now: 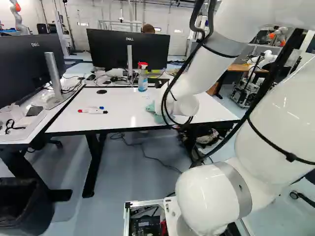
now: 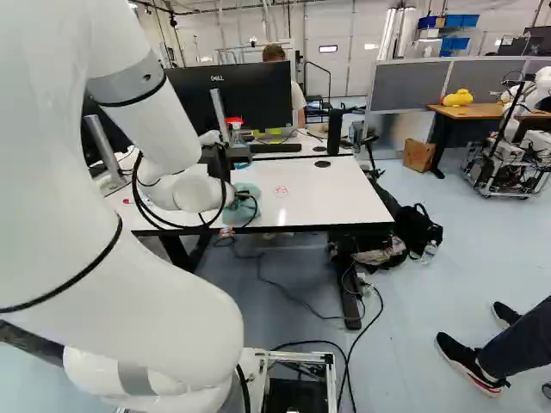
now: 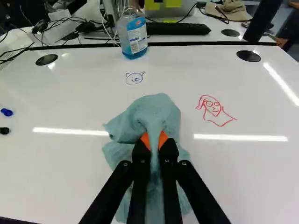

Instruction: Clean the table with the green towel

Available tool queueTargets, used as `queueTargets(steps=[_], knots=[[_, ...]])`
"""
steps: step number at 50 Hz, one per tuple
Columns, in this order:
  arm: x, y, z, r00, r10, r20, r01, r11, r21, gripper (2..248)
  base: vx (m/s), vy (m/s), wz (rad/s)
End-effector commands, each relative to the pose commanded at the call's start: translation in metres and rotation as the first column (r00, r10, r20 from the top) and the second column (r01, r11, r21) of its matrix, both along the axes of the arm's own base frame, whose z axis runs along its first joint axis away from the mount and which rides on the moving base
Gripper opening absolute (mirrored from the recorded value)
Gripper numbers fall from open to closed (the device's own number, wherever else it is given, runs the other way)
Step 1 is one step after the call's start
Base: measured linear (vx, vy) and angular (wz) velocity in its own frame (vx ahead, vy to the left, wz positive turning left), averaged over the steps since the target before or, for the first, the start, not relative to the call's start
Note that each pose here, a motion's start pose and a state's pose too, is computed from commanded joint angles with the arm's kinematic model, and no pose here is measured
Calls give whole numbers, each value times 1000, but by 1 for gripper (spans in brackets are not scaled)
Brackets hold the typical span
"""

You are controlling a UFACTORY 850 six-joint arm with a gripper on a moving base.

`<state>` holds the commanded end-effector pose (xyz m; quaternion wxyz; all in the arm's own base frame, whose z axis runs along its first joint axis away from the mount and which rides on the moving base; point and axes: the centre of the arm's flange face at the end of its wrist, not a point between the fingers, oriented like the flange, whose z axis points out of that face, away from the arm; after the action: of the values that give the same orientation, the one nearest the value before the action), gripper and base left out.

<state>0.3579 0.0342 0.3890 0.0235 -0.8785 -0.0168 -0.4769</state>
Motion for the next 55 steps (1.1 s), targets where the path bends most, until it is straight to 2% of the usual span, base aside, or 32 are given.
queueTargets(steps=[20,55], knots=[[22,-25,21,996,-73,52,72,997,5,35,0,0,0],[56,-75,23,980,-194,50,194,981,5,35,0,0,0]])
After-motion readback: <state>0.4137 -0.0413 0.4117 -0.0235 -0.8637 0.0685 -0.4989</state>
